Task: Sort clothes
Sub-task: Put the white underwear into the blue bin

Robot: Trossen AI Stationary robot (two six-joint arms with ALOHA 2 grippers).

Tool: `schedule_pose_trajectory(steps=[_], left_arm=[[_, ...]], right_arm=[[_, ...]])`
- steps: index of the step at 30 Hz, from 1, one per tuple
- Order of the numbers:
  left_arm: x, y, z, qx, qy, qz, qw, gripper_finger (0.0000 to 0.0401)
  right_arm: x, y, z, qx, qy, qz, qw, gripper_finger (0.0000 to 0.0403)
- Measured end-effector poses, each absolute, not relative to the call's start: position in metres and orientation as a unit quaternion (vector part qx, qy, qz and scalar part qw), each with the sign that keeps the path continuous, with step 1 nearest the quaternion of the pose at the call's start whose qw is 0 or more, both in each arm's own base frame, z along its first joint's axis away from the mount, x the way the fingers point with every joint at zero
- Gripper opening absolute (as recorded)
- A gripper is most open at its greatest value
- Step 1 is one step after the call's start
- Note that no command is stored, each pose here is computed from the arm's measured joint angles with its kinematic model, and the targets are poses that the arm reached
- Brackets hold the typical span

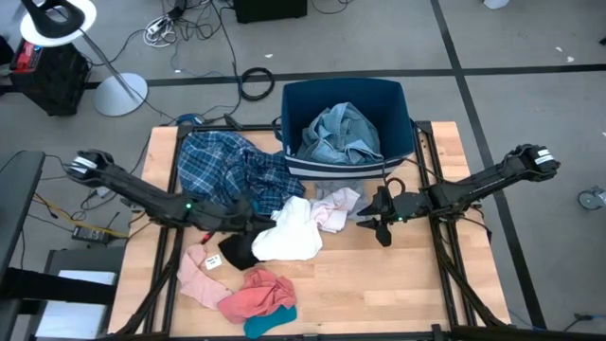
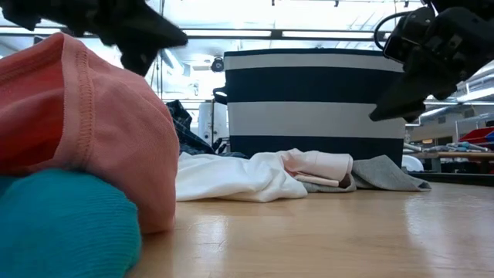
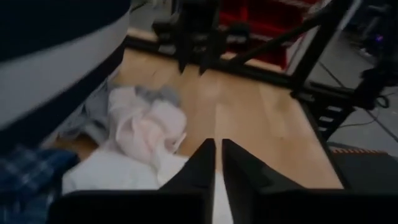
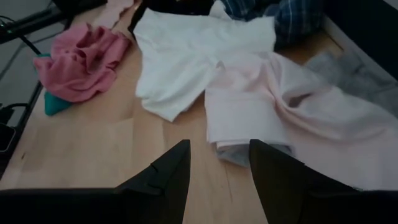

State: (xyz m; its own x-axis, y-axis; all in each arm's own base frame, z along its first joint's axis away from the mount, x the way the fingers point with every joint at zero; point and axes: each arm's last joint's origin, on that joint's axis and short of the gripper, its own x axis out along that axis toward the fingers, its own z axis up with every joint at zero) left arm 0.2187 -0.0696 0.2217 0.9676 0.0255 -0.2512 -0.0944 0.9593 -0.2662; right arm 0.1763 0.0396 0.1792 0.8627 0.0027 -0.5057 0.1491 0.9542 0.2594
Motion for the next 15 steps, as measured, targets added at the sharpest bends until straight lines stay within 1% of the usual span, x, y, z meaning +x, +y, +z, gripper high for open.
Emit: schedule_pose_trajectory(steps=[3, 6, 8, 11, 15], left_arm=[[0.223, -0.071, 0.214, -0.147, 0.139, 0.039, 0.979, 0.0078], [0.225, -0.071, 0.209, -0.134, 0.146, 0.056, 0.979, 0.0116], [0.226, -0.071, 0.206, -0.131, 0.149, 0.067, 0.978, 0.0134], [0.228, -0.07, 0.202, -0.163, 0.15, 0.092, 0.971, 0.0145], [0.232, -0.071, 0.192, -0.155, 0.167, 0.101, 0.969, 0.0146]], right_arm=[[0.177, 0.04, 0.18, 0.141, 0.254, -0.035, 0.956, 0.0166], [0.178, 0.04, 0.182, 0.138, 0.243, -0.031, 0.96, 0.0167], [0.178, 0.04, 0.182, 0.134, 0.242, -0.03, 0.96, 0.0167], [0.178, 0.04, 0.183, 0.131, 0.241, -0.029, 0.961, 0.0166], [0.178, 0.04, 0.183, 0.13, 0.242, -0.029, 0.961, 0.0166]])
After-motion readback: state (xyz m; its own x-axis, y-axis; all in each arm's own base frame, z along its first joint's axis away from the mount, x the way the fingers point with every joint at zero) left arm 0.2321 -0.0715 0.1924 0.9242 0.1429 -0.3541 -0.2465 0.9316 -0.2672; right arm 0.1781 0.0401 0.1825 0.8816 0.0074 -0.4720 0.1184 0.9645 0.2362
